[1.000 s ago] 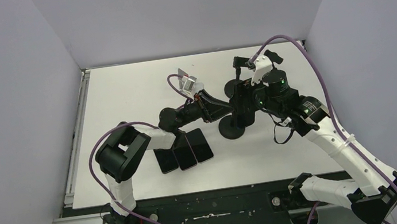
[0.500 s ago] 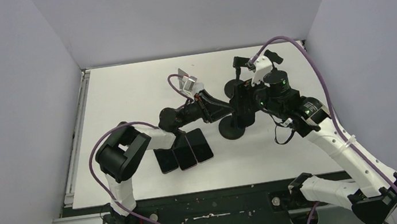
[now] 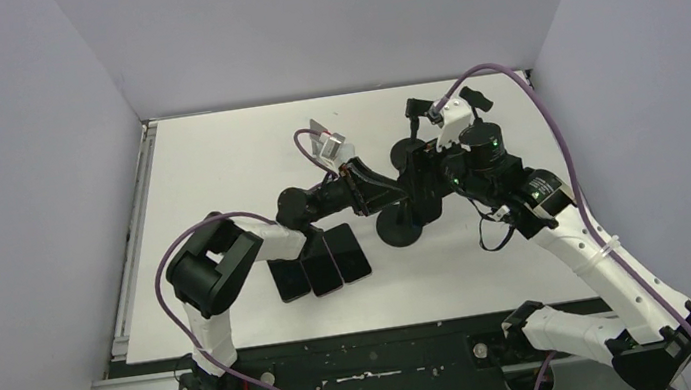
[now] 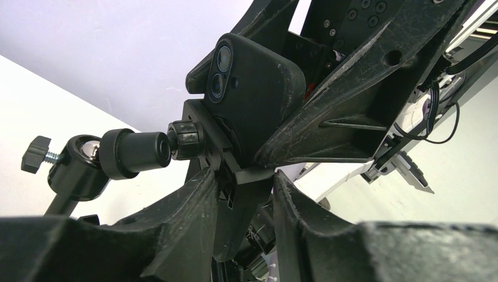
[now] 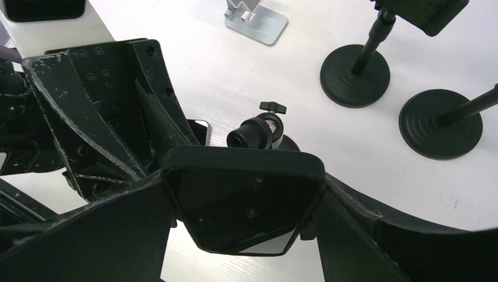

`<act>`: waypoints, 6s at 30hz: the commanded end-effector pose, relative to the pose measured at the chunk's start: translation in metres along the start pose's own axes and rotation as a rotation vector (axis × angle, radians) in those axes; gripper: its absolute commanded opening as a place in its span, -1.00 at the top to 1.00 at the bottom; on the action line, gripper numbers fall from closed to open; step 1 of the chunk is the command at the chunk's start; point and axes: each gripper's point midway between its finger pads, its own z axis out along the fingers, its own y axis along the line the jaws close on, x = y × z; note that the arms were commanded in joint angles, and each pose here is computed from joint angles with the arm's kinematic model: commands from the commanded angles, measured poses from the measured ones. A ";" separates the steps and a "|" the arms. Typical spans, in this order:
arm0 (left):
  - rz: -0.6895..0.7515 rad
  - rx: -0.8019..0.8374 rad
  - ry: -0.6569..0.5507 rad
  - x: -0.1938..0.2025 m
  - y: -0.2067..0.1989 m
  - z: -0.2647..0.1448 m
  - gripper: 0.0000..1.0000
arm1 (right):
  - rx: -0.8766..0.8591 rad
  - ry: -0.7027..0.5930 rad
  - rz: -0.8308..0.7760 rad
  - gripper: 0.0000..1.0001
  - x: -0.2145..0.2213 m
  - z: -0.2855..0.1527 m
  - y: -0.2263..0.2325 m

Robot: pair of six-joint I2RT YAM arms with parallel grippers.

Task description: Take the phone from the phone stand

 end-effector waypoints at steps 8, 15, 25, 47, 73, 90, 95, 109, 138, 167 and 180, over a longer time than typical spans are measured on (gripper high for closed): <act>-0.029 -0.085 -0.051 0.001 0.030 0.001 1.00 | -0.444 -0.208 0.029 1.00 -0.056 -0.049 0.089; -0.029 -0.074 -0.063 0.001 0.032 -0.002 1.00 | -0.516 -0.235 0.034 1.00 -0.060 -0.058 0.101; -0.064 -0.059 -0.087 -0.002 0.038 -0.004 1.00 | -0.588 -0.262 0.016 1.00 -0.059 -0.069 0.110; -0.042 -0.035 -0.083 -0.007 0.020 -0.007 0.00 | -0.557 -0.247 0.024 1.00 -0.057 -0.064 0.106; -0.066 0.042 -0.077 -0.011 0.005 -0.012 1.00 | -0.608 -0.279 0.044 1.00 -0.062 -0.068 0.113; 0.012 -0.051 -0.172 -0.041 -0.004 -0.028 -0.95 | -0.682 -0.395 0.088 1.00 -0.098 -0.095 0.126; 0.044 -0.163 -0.241 -0.068 -0.006 -0.051 -0.95 | -0.673 -0.428 0.092 1.00 -0.111 -0.100 0.125; 0.498 -1.195 -0.479 -0.141 -0.002 -0.198 -0.95 | -0.403 -0.380 0.128 1.00 -0.129 -0.040 0.092; 0.534 -0.703 -0.296 -0.103 -0.111 -0.145 -0.95 | -0.334 -0.135 0.096 1.00 -0.101 0.026 0.137; 0.568 -0.445 0.019 -0.066 -0.118 -0.091 -0.06 | -0.354 -0.185 0.120 1.00 -0.096 0.008 0.155; 0.562 -0.466 0.050 -0.056 -0.106 -0.081 0.64 | -0.355 -0.193 0.115 1.00 -0.093 0.003 0.158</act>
